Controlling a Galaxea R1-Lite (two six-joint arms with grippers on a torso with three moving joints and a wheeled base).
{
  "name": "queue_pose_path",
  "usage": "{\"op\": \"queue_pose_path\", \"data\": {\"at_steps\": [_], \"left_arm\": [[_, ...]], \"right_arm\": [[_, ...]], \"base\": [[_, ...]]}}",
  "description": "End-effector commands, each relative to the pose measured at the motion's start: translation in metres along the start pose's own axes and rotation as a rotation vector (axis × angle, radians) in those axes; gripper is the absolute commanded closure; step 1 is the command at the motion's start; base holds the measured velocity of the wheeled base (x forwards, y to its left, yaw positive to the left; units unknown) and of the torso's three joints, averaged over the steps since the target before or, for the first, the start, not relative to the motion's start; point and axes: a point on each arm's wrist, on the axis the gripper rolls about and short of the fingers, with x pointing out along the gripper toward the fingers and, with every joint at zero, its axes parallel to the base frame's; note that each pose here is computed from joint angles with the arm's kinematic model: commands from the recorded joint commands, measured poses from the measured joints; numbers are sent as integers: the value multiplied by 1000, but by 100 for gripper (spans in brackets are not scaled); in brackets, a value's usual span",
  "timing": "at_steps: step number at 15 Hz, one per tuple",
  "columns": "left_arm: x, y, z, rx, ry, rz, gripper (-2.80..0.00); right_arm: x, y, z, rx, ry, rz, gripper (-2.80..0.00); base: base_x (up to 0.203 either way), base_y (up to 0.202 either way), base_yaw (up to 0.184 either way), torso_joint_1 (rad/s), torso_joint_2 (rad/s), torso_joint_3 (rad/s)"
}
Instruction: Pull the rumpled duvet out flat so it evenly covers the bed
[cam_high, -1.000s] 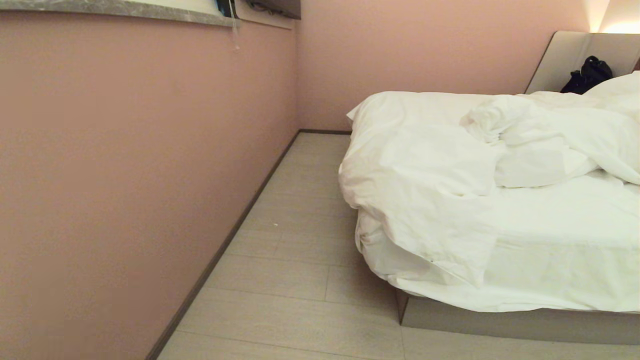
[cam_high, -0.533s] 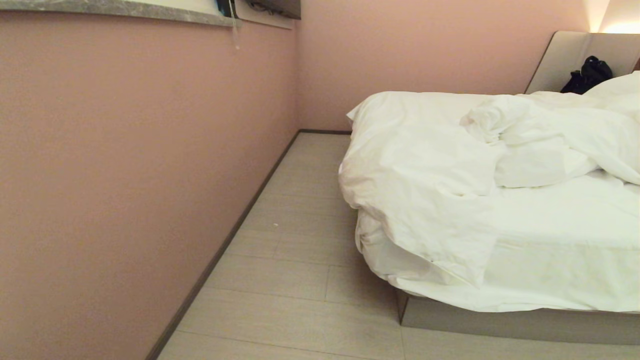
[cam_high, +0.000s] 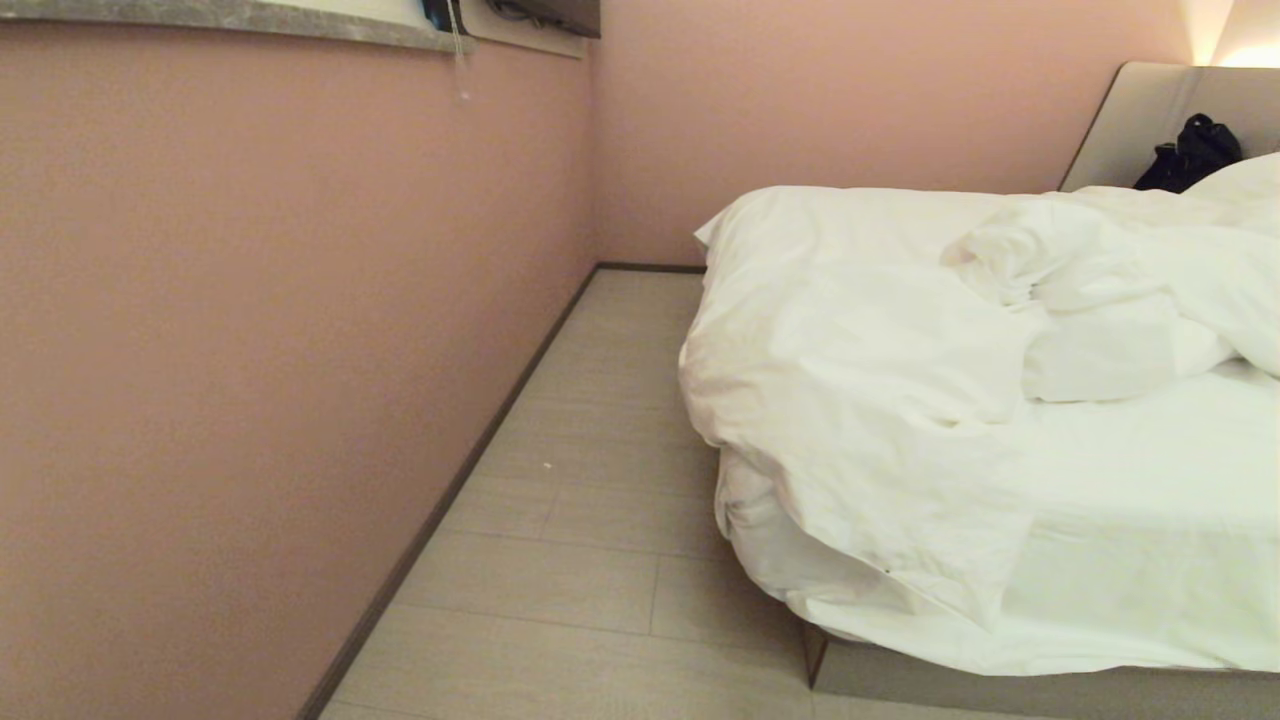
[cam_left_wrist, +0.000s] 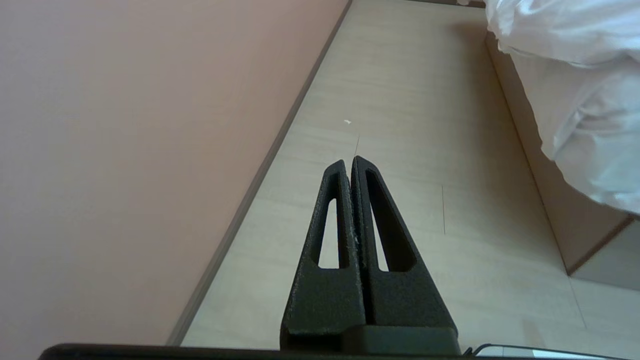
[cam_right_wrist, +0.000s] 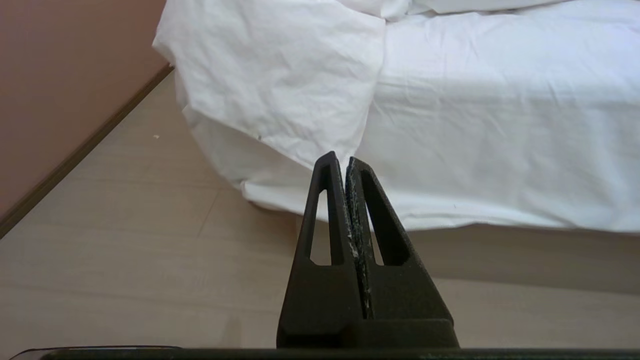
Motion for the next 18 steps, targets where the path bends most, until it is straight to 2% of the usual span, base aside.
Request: {"op": "queue_pose_path", "data": {"at_steps": [1,8,18], "left_arm": [[0,0,0,-1,0,1,0],[0,0,0,-1,-1,-4,0],[0,0,0,0,-1,-4,0]], "right_arm": [[0,0,0,0,1,0,0],[0,0,0,0,1,0,0],[0,0,0,0,1,0,0]], "base": [[198,0,0,6,2,3],[188,0,-1,2,4,0],[7,0,1,1,0,-1]]}}
